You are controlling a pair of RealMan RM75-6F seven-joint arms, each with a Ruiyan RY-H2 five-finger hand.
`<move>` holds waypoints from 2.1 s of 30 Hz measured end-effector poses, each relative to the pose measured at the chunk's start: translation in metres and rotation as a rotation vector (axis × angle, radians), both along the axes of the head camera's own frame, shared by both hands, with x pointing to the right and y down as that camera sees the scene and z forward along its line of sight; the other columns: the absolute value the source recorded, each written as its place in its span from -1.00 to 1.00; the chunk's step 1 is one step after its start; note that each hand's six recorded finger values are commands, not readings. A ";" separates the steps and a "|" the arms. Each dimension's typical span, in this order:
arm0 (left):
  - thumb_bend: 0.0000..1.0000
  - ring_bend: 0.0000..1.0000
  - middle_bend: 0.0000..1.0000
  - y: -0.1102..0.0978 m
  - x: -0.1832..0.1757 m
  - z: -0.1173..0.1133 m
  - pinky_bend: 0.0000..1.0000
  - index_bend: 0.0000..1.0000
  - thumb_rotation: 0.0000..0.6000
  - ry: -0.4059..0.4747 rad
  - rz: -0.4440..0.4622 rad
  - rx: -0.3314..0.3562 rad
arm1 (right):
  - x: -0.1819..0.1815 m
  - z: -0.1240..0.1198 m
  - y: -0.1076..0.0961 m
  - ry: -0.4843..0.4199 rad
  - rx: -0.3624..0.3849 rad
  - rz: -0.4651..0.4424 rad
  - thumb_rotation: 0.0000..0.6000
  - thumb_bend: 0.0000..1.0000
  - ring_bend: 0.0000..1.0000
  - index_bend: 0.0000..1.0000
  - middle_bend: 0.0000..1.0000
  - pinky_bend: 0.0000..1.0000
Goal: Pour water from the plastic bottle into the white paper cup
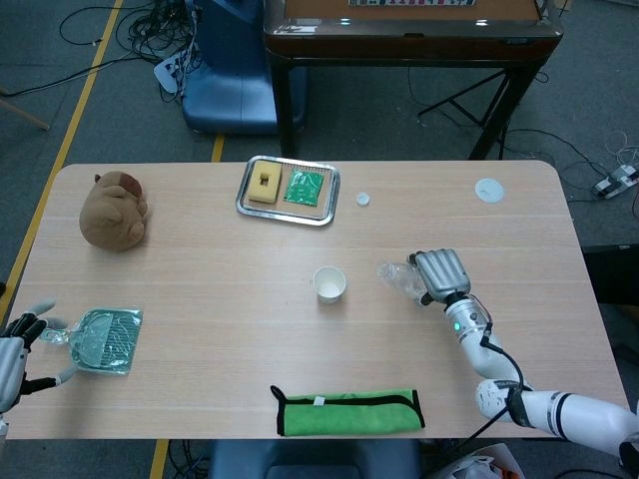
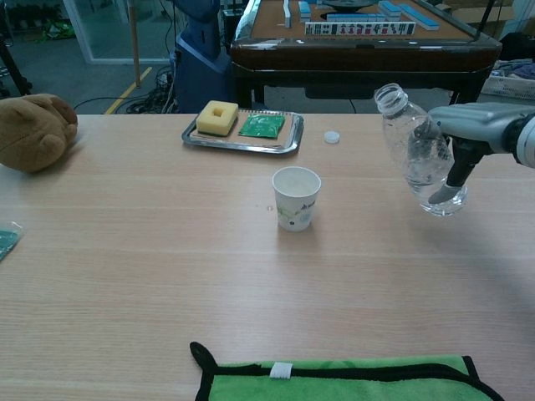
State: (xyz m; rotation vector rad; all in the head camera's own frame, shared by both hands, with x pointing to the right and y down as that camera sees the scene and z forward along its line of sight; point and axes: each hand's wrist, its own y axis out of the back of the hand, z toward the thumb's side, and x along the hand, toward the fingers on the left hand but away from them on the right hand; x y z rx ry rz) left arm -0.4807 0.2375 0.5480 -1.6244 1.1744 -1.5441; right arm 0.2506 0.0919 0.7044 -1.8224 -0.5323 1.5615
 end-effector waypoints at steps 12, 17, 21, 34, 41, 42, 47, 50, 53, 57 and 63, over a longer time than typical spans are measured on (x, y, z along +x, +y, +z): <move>-0.86 -0.46 -0.62 -0.002 -0.002 -0.003 -0.01 -0.24 1.00 0.007 -0.012 0.007 | -0.014 -0.002 -0.005 0.113 -0.002 -0.063 1.00 -0.62 -0.06 0.16 0.17 -0.06; -0.86 -0.46 -0.62 -0.002 -0.002 -0.004 -0.01 -0.24 1.00 0.008 -0.013 0.005 | -0.012 -0.004 -0.008 0.167 -0.006 -0.068 1.00 -0.61 -0.06 0.17 0.18 -0.06; -0.86 -0.46 -0.62 -0.002 -0.002 -0.004 -0.01 -0.24 1.00 0.009 -0.014 0.006 | -0.007 -0.005 -0.011 0.210 -0.008 -0.067 1.00 -0.61 -0.04 0.19 0.20 -0.04; -0.86 -0.46 -0.62 -0.003 -0.003 -0.004 -0.01 -0.24 1.00 0.011 -0.019 0.007 | -0.007 -0.005 -0.014 0.321 -0.016 -0.111 1.00 -0.58 -0.03 0.20 0.21 -0.04; -0.86 -0.46 -0.62 -0.003 -0.004 -0.005 -0.01 -0.24 1.00 0.011 -0.020 0.010 | -0.015 -0.003 -0.015 0.378 -0.026 -0.134 1.00 -0.58 -0.03 0.20 0.21 -0.04; -0.86 -0.46 -0.62 -0.003 -0.004 -0.005 -0.01 -0.24 1.00 0.011 -0.020 0.010 | -0.016 -0.003 -0.016 0.382 -0.026 -0.136 1.00 -0.57 -0.03 0.20 0.21 -0.04; -0.86 -0.46 -0.62 -0.004 -0.003 -0.006 -0.01 -0.24 1.00 0.011 -0.018 0.009 | -0.025 -0.001 -0.017 0.400 -0.027 -0.148 1.00 -0.57 -0.03 0.20 0.21 -0.04; -0.86 -0.46 -0.62 -0.004 -0.003 -0.006 -0.01 -0.24 1.00 0.011 -0.017 0.009 | -0.030 -0.001 -0.018 0.411 -0.027 -0.158 1.00 -0.57 -0.03 0.20 0.21 -0.04; -0.86 -0.46 -0.62 -0.004 -0.003 -0.006 -0.01 -0.24 1.00 0.013 -0.017 0.010 | -0.036 -0.001 -0.019 0.424 -0.026 -0.169 1.00 -0.57 -0.03 0.20 0.21 -0.04; -0.86 -0.46 -0.62 -0.004 -0.003 -0.007 -0.01 -0.24 1.00 0.013 -0.017 0.010 | -0.043 -0.001 -0.020 0.441 -0.025 -0.184 1.00 -0.57 -0.03 0.20 0.21 -0.04; -0.86 -0.46 -0.62 -0.004 -0.003 -0.008 -0.01 -0.24 1.00 0.013 -0.017 0.013 | -0.053 -0.002 -0.022 0.473 -0.025 -0.211 1.00 -0.56 -0.03 0.20 0.21 -0.03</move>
